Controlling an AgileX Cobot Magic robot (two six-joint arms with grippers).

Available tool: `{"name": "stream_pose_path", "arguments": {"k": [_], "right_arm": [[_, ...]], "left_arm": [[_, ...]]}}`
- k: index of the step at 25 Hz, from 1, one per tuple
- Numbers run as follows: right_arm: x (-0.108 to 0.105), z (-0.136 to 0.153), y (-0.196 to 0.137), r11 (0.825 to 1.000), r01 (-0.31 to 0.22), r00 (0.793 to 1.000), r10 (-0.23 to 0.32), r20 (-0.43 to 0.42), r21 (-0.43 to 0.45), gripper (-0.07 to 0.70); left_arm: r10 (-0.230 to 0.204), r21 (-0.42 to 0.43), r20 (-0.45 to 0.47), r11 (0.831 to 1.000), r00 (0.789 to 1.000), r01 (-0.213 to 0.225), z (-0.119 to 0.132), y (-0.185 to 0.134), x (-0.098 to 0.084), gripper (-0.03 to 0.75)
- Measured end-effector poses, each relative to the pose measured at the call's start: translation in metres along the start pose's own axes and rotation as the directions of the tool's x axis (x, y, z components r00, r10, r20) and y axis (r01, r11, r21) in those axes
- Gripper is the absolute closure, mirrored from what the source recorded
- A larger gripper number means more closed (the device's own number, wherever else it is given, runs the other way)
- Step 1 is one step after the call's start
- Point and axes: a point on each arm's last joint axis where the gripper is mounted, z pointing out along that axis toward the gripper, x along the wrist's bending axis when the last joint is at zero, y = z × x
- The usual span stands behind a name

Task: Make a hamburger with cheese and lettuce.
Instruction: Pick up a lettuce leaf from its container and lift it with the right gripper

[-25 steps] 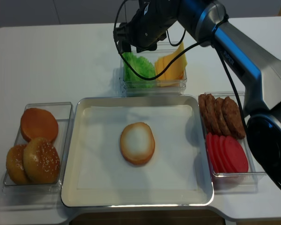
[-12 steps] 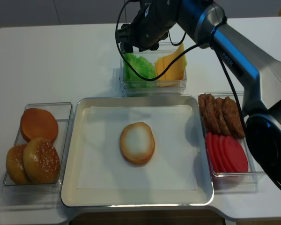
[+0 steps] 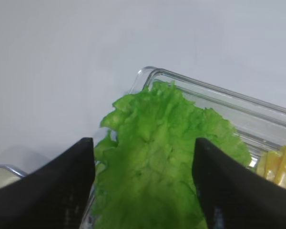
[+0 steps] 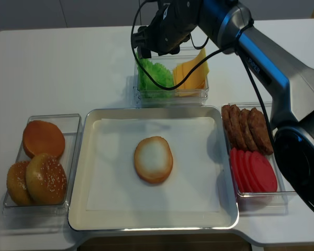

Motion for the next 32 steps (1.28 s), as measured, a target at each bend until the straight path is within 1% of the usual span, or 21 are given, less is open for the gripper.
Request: {"name": "stream_pose_path", "arguments": {"k": [13, 20, 32], "right_arm": [[0.000, 0.002, -0.001, 1.000, -0.005, 1.000, 0.005, 0.001, 0.001, 0.133], [-0.002, 0.008, -0.003, 1.000, -0.010, 1.000, 0.010, 0.000, 0.009, 0.133], [-0.003, 0.010, -0.004, 1.000, -0.006, 1.000, 0.006, 0.003, 0.015, 0.133]], "left_arm": [[0.000, 0.000, 0.000, 1.000, 1.000, 0.000, 0.000, 0.000, 0.000, 0.324], [0.000, 0.000, 0.000, 1.000, 1.000, 0.000, 0.000, 0.000, 0.000, 0.324], [0.000, 0.000, 0.000, 1.000, 1.000, 0.000, 0.000, 0.000, 0.000, 0.324]]}}
